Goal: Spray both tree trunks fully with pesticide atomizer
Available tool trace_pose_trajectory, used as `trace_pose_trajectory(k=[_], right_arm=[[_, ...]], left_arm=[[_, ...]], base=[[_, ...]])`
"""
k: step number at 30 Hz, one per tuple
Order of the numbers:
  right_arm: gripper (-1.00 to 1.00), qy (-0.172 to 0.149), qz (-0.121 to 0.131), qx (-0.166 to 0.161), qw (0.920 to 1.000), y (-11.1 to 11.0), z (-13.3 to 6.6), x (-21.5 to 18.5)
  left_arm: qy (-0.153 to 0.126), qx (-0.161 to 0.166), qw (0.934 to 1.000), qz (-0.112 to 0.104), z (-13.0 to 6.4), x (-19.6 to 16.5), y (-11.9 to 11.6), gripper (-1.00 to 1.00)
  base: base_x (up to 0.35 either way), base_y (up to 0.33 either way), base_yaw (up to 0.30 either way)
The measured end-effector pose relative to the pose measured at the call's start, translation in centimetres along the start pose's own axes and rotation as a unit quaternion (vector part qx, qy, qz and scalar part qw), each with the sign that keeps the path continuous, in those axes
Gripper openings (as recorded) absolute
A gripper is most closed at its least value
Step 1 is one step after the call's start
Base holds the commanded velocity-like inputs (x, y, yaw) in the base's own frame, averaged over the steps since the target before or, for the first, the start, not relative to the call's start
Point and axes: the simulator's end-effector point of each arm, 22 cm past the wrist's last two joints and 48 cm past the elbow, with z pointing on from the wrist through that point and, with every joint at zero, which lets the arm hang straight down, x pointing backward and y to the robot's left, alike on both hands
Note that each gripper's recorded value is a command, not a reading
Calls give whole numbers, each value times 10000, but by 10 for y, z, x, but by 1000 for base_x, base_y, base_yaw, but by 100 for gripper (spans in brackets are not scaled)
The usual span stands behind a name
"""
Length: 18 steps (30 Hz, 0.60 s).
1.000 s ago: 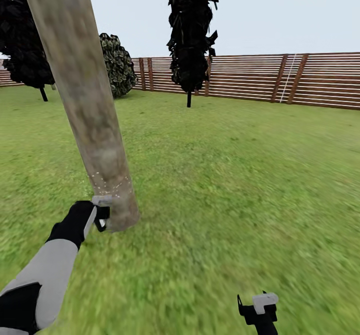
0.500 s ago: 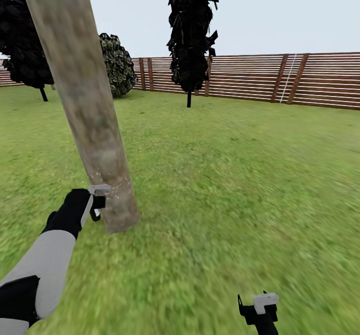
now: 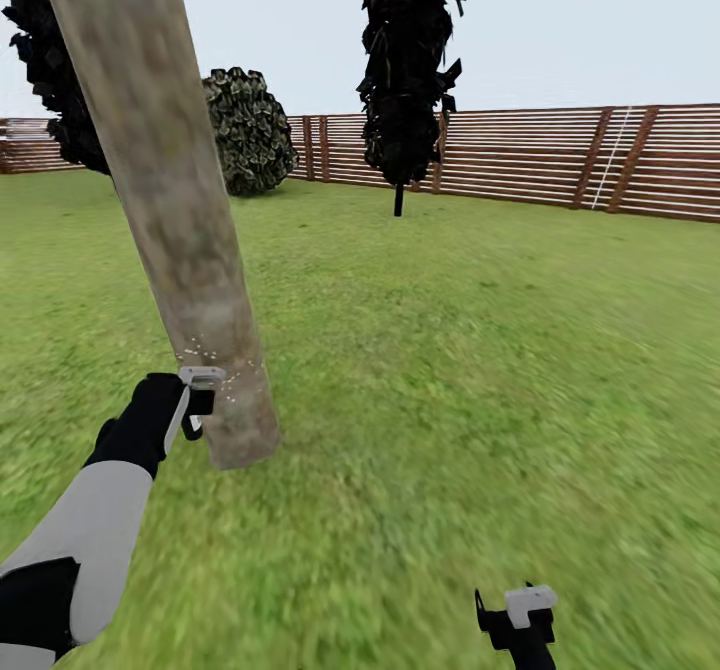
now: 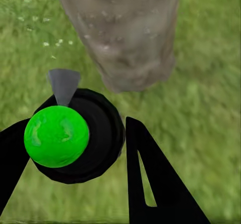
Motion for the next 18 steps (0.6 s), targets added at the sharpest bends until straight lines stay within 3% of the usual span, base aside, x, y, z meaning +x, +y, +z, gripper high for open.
trace_pose_trajectory(k=[3, 18], right_arm=[[100, 0, 0, 1, 10000, 0, 0, 0], [100, 0, -6, 9, 10000, -1, 0, 0]], left_arm=[[0, 0, 10000, 11, 0, 0, 0, -100], [35, 53, 10000, 3, 1, 3, -6, -100]], base=[[2, -274, 161], [68, -274, 4]])
